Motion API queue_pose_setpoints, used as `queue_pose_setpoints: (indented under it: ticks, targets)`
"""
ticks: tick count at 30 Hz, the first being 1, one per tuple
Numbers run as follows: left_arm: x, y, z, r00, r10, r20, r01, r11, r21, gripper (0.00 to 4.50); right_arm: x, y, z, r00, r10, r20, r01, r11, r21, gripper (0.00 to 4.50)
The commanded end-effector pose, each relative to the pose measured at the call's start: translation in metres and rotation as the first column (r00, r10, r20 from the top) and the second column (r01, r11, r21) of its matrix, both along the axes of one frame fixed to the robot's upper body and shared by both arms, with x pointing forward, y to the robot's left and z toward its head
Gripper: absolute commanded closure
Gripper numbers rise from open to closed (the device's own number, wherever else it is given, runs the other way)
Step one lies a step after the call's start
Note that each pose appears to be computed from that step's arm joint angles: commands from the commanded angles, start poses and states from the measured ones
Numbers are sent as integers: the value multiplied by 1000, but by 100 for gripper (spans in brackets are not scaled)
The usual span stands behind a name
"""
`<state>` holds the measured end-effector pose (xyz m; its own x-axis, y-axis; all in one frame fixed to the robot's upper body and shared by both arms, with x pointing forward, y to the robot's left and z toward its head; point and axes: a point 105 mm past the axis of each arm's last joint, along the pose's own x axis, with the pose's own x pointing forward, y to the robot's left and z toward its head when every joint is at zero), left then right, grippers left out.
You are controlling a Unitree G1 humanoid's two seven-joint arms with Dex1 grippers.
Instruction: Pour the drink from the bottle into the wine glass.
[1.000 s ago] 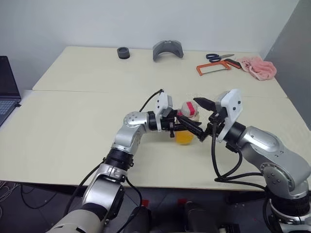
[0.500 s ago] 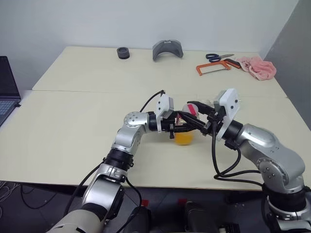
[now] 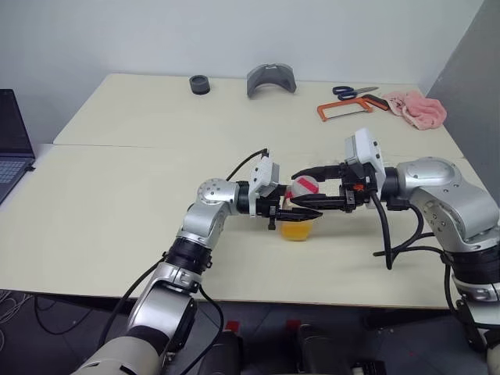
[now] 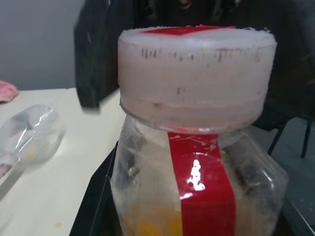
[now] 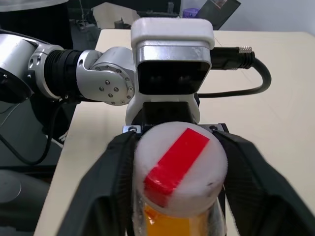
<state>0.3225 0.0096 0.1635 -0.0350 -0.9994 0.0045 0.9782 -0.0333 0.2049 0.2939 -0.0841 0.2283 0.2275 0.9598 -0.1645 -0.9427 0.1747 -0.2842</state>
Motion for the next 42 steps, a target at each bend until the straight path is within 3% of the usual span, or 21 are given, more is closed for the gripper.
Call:
queue_pose_setpoints:
  ticks: [1, 2, 6, 10, 15, 20, 24, 26, 33, 39, 42]
  targets:
    - [3, 0, 13, 998, 50, 31, -48, 997, -61, 279, -7, -15, 29, 982, -149, 118, 135, 984, 117, 51]
    - [6, 0, 15, 997, 69, 32, -67, 995, -72, 279, -14, -17, 31, 975, -195, 106, 178, 972, 154, 16]
    - [15, -1, 19, 991, 129, 45, -124, 987, -99, 279, -31, -13, 25, 926, -374, 55, 349, 900, 261, 12]
    - [23, -6, 26, 983, 166, 73, -156, 979, -132, 279, -28, -1, 8, 813, -582, 4, 545, 762, 349, 12]
    - [24, -13, 27, 984, 146, 98, -134, 983, -125, 279, -16, 4, 4, 704, -710, 7, 647, 646, 404, 12]
    - [24, -16, 26, 986, 136, 99, -124, 984, -126, 279, -11, 1, 6, 661, -751, 21, 672, 604, 429, 12]
    - [24, -16, 24, 986, 136, 100, -124, 985, -122, 279, -9, 0, 3, 660, -751, 20, 675, 605, 421, 12]
    - [24, -15, 24, 985, 138, 100, -126, 985, -121, 279, -9, 1, 1, 672, -741, 15, 672, 618, 409, 49]
    - [24, -14, 23, 984, 143, 105, -131, 984, -119, 279, -10, 7, -7, 717, -697, -17, 652, 661, 371, 272]
    - [23, -13, 25, 986, 130, 106, -118, 986, -116, 280, -10, 12, -5, 782, -621, -59, 592, 709, 383, 272]
    - [17, -13, 23, 993, 74, 91, -66, 994, -92, 281, -8, 11, 1, 877, -481, 22, 441, 821, 362, 272]
